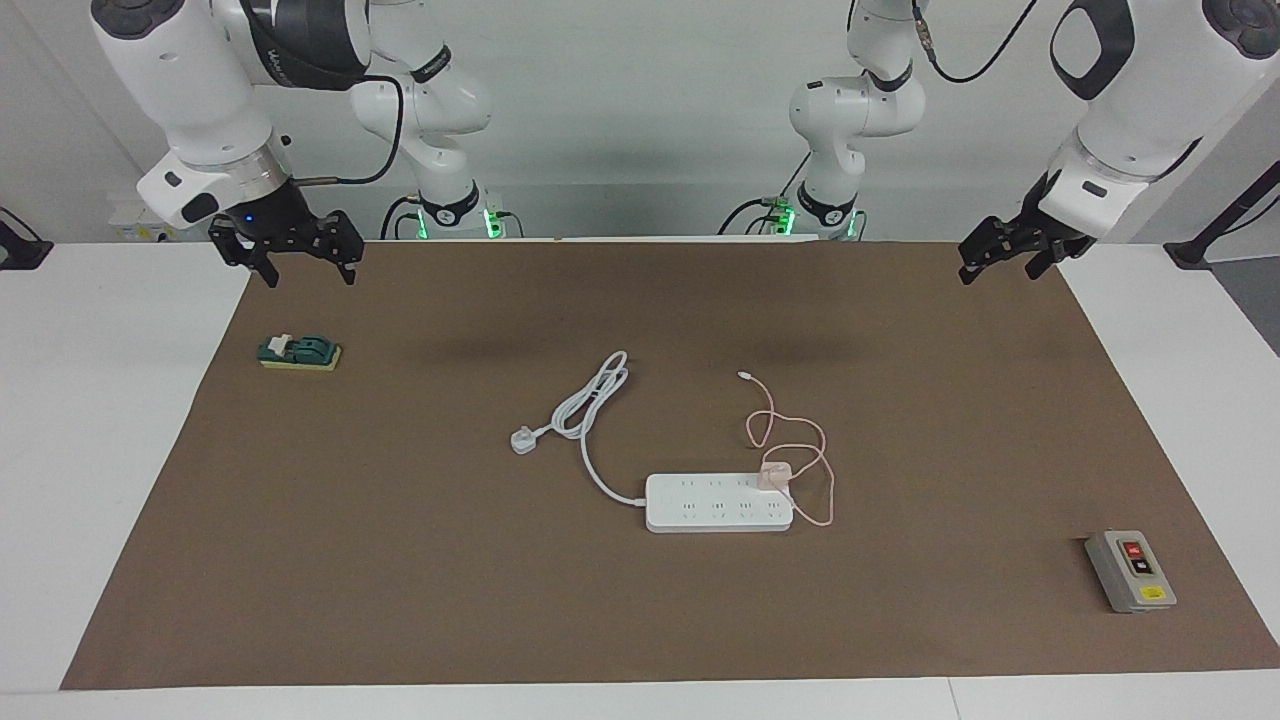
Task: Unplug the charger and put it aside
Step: 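Move the left gripper toward the pink charger in the power strip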
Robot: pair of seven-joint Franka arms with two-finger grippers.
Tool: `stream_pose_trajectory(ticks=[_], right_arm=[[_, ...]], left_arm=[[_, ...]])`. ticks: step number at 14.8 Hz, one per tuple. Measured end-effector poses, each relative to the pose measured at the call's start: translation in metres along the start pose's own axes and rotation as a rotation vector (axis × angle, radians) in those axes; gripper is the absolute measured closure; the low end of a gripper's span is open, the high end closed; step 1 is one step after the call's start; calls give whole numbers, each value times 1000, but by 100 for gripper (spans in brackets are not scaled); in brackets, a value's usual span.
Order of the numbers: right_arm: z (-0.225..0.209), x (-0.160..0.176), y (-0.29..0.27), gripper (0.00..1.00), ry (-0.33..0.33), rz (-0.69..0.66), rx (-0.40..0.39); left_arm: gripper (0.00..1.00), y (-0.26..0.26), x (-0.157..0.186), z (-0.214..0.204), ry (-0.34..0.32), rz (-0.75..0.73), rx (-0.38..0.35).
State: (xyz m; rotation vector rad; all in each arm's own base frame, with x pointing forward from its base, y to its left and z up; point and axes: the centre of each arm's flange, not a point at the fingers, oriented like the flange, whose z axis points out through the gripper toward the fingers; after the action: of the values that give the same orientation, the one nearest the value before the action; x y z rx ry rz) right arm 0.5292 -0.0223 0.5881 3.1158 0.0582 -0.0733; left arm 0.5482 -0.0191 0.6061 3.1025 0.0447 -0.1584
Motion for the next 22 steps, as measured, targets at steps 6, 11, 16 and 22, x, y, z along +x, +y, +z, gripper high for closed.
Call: stream_pose_trajectory(ticks=[6,11,16,22], right_arm=[[0,0,0,0,0,0,0],[0,0,0,0,0,0,0],[0,0,0,0,0,0,0],[0,0,0,0,0,0,0]], left_arm=[[0,0,0,0,1,43,0],[0,-6,1,0,2,44,-1],[0,0,3,1,14,-141,-2],[0,45,23,36,-1,-471,28]])
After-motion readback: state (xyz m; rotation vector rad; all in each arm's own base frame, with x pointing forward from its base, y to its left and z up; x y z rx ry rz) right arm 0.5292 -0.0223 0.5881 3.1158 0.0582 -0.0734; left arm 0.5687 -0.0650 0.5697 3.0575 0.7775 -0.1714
